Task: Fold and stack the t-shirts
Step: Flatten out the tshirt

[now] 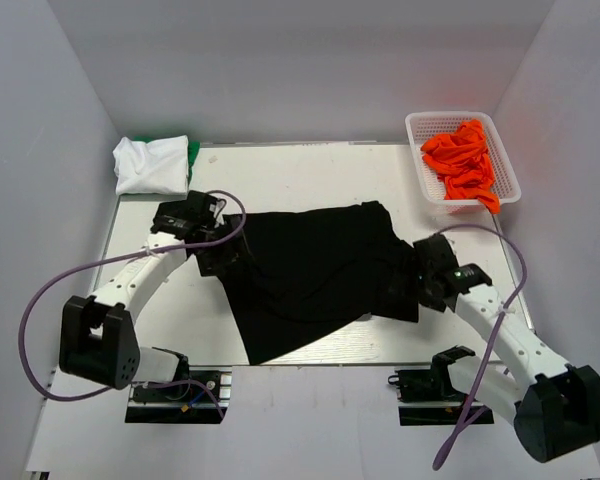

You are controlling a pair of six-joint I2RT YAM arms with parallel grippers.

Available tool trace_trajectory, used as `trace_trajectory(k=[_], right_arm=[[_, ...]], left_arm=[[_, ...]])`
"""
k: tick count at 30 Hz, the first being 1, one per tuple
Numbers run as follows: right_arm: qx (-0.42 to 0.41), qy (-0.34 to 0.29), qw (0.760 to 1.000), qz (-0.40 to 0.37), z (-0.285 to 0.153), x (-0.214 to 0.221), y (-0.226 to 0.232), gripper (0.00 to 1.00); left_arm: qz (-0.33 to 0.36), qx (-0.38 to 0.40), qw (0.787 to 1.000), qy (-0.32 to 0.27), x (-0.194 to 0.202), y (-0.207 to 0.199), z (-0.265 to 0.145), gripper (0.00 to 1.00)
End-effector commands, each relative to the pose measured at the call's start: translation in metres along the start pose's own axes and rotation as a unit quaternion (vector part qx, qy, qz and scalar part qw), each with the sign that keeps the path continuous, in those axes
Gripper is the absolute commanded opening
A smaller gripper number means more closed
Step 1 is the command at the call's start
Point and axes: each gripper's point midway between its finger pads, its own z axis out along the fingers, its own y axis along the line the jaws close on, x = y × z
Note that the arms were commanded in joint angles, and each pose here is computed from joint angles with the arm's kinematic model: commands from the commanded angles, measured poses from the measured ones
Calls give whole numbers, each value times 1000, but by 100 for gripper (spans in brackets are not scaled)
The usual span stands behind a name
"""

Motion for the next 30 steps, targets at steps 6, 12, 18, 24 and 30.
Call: trace_trajectory(k=[6, 12, 18, 24, 30], right_arm=[[8, 74, 993, 88, 7, 59, -17, 89], [-14, 94, 991, 90, 24, 71, -10, 87], [-18, 120, 989, 80, 33, 84, -10, 83], [-37, 95, 992, 75, 40, 71, -1, 56], [-10, 47, 995, 90, 41, 46, -4, 21]], left_arm=[[28, -13, 999, 29, 16, -9, 32, 83], [29, -49, 997, 48, 28, -4, 53, 63], [27, -97, 994, 50, 32, 11, 64, 62], [30, -118, 991, 62, 35, 13, 75, 31], [39, -119, 992, 27, 14, 2, 70, 0]])
